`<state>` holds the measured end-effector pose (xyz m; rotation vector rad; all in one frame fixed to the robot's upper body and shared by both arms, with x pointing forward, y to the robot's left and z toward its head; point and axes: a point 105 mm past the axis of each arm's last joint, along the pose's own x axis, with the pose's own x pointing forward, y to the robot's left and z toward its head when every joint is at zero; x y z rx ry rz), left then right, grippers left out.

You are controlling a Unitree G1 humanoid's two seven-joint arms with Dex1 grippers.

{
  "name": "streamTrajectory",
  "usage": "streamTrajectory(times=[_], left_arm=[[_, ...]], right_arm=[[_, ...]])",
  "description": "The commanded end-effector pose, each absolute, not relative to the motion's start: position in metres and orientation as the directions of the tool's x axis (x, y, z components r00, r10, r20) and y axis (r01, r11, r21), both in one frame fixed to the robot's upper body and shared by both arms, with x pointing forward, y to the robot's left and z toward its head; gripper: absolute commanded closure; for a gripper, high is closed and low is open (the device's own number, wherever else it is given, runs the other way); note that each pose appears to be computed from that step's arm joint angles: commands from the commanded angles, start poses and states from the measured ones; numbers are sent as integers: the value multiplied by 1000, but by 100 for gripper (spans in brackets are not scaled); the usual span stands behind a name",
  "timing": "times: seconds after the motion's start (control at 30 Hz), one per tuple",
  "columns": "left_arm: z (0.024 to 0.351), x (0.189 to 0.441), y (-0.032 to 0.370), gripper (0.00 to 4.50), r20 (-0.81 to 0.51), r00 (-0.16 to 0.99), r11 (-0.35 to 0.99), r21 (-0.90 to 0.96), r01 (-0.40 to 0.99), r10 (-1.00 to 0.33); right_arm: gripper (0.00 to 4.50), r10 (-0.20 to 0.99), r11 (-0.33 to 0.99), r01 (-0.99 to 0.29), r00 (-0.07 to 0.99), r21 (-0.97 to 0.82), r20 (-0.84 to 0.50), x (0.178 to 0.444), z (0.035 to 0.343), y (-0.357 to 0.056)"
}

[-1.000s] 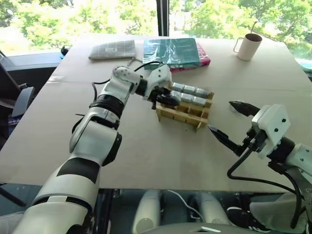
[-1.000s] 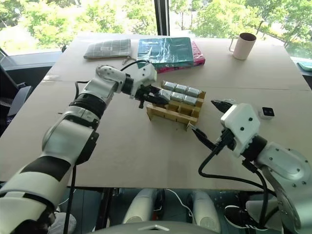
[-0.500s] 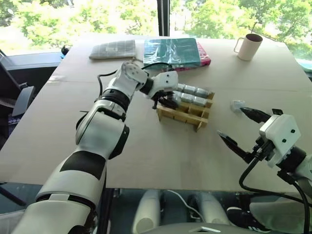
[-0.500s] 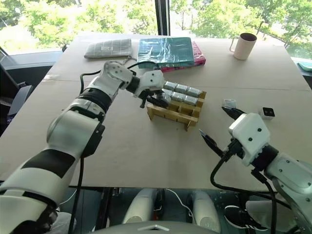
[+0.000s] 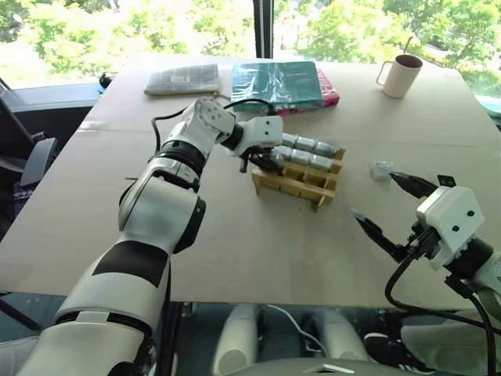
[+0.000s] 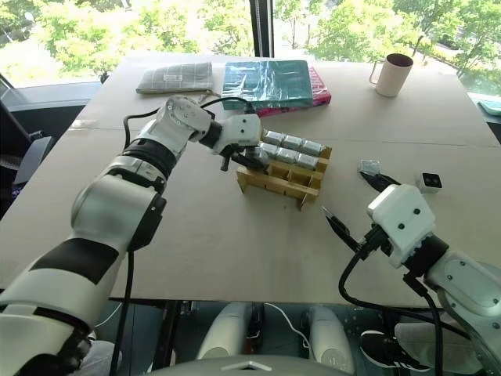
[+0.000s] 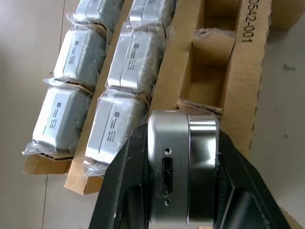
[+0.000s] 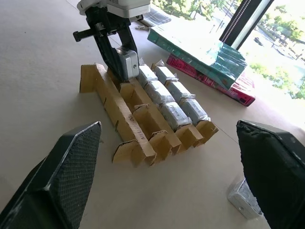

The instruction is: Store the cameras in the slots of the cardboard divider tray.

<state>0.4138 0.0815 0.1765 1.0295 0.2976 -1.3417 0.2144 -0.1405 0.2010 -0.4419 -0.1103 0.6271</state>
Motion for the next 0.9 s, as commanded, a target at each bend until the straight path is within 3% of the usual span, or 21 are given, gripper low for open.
streamTrajectory(times=[0.03,0.47,0.63,0.7,0.73,0.87,0.9], left_arm=[[182,414,78,359,-706,271,-142,468,872,-655],[165,408,76,359,-776,233,-258,452,854,-587],[168,407,74,359,-761,214,-242,438,865,-613],[172,404,70,255,-737,187,-225,421,879,-649],[176,404,69,230,-720,182,-215,422,881,-669],[204,398,74,59,-605,114,-132,347,929,-788],[209,398,77,59,-581,107,-111,326,939,-807]], right_arm=[[0,617,703,-546,787,-455,10,208,210,-132],[0,624,705,-555,782,-443,13,208,209,-127],[0,624,706,-557,781,-438,14,207,209,-125],[0,624,706,-556,782,-438,13,207,209,-125],[0,624,707,-557,782,-437,12,207,208,-125],[0,622,710,-556,783,-431,15,207,208,-124],[0,622,711,-556,783,-430,16,206,208,-124]])
